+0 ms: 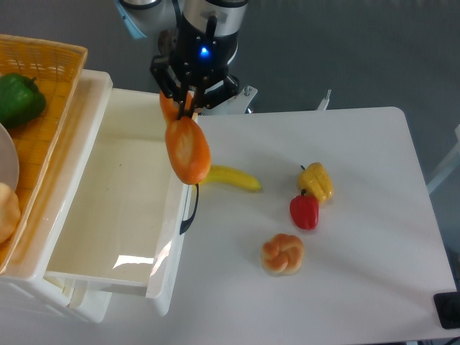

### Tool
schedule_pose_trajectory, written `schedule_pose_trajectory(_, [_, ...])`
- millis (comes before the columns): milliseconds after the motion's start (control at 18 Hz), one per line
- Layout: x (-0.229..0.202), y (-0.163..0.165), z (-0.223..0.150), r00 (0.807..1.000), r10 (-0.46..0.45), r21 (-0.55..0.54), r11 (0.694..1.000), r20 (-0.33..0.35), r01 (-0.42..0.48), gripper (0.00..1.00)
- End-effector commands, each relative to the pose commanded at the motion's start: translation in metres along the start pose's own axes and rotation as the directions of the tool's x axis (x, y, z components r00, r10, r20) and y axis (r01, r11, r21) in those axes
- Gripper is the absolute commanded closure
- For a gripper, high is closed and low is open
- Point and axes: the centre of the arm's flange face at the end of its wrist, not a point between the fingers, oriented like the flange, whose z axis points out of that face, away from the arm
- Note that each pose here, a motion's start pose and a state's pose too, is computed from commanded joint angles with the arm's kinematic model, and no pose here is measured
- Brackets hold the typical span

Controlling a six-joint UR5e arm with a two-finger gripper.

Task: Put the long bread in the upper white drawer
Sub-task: 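Carry the bread loaf over the open white drawer, then lower the loaf into the drawer and open the gripper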

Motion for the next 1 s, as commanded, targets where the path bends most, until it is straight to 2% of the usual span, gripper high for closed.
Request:
schedule_pose_trajectory(278, [0.024,-0.009,0.02,1.0,0.019,0.01,1.0,0.0,-0.019,1.0])
schedule_pose_trajectory(500, [0.038,-0.019,0.047,0.999,0.035,-0.029,0.999,-0.019,-0.036,1.0])
schedule_pose_trajectory(667, [0.038,-0.022,0.052,0.999,0.039,-0.035,0.999,-0.024,-0.04,0.94])
schedule_pose_trajectory(778, [0.039,-0.022,0.052,0.999,0.05,-0.03,0.998,-0.019,-0.051,0.65])
schedule_pose_trajectory(889, [0.039,-0.023,0.055,0.998,0.06,-0.031,0.998,-0.015,-0.061,0.44])
schedule_pose_trajectory(1000, [0.038,-0.023,0.055,0.996,0.092,-0.019,0.996,-0.009,-0.092,0.14])
